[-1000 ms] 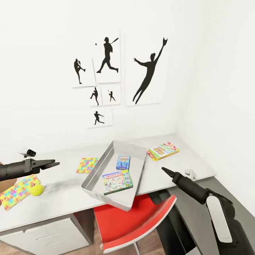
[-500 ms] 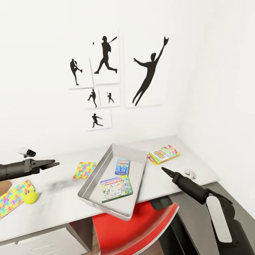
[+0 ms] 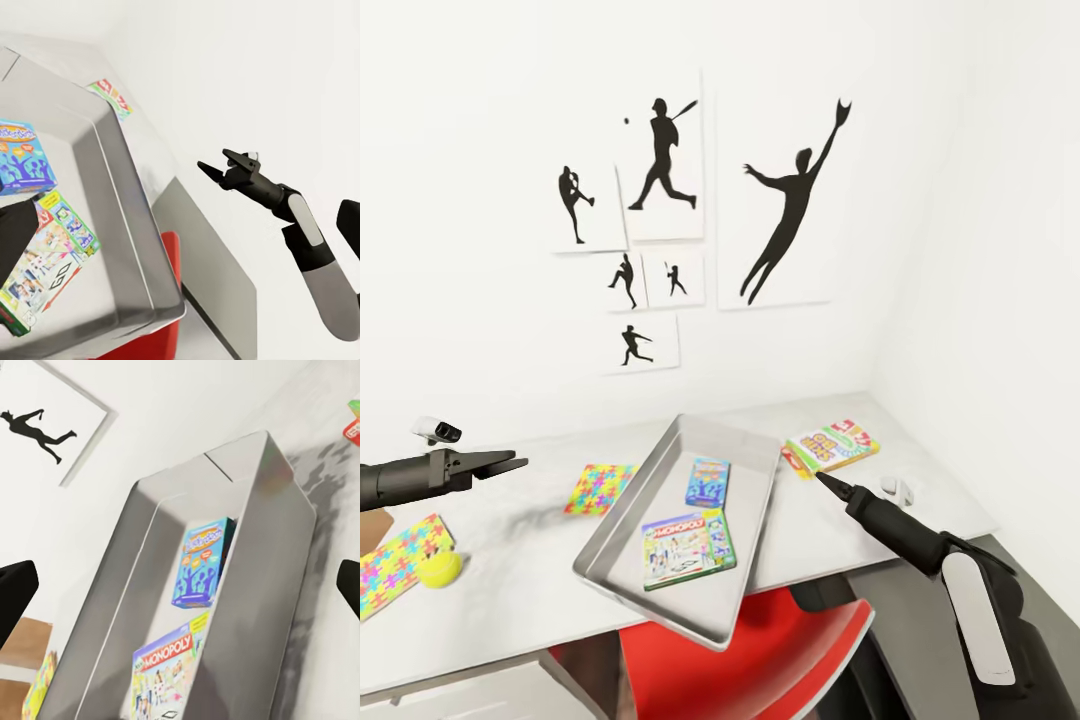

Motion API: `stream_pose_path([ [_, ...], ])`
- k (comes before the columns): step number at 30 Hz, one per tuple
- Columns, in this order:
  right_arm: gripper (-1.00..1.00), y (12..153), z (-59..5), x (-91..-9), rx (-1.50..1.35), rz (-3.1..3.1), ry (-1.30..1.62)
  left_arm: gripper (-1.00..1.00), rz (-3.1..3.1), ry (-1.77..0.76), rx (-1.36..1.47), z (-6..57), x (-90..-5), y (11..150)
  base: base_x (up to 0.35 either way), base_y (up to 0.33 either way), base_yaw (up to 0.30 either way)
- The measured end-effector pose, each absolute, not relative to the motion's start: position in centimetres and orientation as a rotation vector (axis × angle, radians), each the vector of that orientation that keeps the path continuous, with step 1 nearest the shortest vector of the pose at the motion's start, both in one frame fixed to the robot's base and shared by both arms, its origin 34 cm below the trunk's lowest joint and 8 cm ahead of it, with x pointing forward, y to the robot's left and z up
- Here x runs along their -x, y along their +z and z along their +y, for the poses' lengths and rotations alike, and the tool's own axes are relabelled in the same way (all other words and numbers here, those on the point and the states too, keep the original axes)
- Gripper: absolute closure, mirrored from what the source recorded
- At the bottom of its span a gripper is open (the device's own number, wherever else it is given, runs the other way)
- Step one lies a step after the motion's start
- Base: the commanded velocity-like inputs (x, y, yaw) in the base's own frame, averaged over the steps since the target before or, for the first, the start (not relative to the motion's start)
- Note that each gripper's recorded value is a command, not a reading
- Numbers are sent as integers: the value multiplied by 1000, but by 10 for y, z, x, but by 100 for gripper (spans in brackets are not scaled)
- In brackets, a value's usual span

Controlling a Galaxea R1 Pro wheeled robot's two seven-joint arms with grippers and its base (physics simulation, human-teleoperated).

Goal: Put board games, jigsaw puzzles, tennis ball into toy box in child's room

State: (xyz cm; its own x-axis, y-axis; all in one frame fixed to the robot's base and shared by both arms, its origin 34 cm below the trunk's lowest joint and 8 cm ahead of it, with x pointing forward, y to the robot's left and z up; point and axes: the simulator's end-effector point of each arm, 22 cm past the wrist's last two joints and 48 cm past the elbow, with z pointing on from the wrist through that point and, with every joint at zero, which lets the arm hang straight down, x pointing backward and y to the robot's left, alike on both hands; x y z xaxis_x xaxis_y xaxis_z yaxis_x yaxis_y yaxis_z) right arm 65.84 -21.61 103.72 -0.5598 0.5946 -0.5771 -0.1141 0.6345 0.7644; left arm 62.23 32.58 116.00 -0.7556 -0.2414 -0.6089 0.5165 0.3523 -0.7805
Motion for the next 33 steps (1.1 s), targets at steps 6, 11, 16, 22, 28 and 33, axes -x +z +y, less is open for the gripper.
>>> stream_pose_path([
  [6,-100,1037,-216,-659,-378,1954,991,-100,1954,-1464,-238,326,-623,1160,93,-1,20],
  [11,-100,1037,-215,-658,-378,1954,992,-100,1954,-1464,-239,326,-622,1160,101,0,3],
  [16,-100,1037,-216,-659,-378,1954,990,-100,1955,-1464,-239,326,-623,1160,140,0,0],
  [22,-100,1037,-216,-659,-378,1954,991,-100,1955,-1464,-238,326,-622,1160,42,37,0],
  [28,-100,1037,-216,-659,-378,1954,991,-100,1955,-1465,-236,326,-622,1159,16,9,94],
  [33,-100,1037,-216,-659,-378,1954,991,-100,1957,-1466,-236,326,-622,1159,7,1,53],
])
